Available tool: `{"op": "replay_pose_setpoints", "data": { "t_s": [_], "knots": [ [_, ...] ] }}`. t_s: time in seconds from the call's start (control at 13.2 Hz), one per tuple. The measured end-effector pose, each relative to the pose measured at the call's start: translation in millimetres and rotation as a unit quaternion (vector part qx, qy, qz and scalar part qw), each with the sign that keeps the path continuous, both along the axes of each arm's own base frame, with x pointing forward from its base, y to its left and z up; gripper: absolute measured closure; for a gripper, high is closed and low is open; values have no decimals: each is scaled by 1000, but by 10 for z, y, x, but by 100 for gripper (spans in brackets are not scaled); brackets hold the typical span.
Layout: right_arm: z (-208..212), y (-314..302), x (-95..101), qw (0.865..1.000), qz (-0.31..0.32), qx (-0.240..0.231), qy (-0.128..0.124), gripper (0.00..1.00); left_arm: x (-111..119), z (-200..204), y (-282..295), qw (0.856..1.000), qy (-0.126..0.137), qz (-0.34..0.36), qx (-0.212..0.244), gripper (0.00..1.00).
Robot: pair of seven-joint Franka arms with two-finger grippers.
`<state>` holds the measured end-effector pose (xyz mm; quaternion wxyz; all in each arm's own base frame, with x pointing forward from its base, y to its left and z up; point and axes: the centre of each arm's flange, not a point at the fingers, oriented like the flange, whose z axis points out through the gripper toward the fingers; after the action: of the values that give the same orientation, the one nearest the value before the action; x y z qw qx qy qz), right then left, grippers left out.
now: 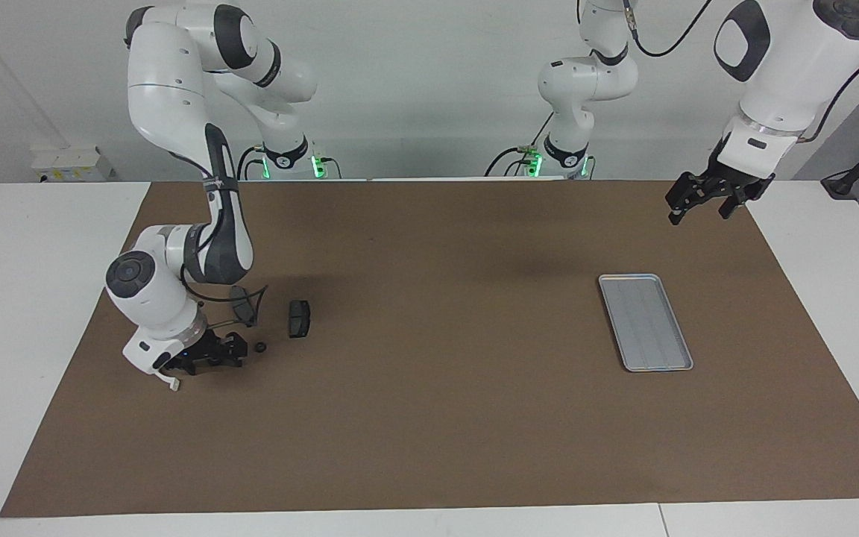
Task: Pick bearing gear from pile to tray
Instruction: 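Reach the right gripper to the black bearing beside the white bracket and grasp it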
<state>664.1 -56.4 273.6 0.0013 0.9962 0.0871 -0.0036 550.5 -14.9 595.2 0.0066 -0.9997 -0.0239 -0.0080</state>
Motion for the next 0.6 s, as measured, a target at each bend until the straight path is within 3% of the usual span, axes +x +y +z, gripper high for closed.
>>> {"op": "replay_pose_setpoints", "data": {
  "t_s": [0.15, 0.45, 0.6],
  "knots": [
    [49, -6, -10, 1000, 2, -1, -2, 17, 0, 0, 0, 1000, 0, 0, 0, 0],
    [130, -32, -31, 1000, 1, -4, -3, 62, 0, 0, 0, 1000, 0, 0, 0, 0],
    [132, -29, -32, 1000, 1, -4, -3, 67, 0, 0, 0, 1000, 0, 0, 0, 0]
  ]
}}
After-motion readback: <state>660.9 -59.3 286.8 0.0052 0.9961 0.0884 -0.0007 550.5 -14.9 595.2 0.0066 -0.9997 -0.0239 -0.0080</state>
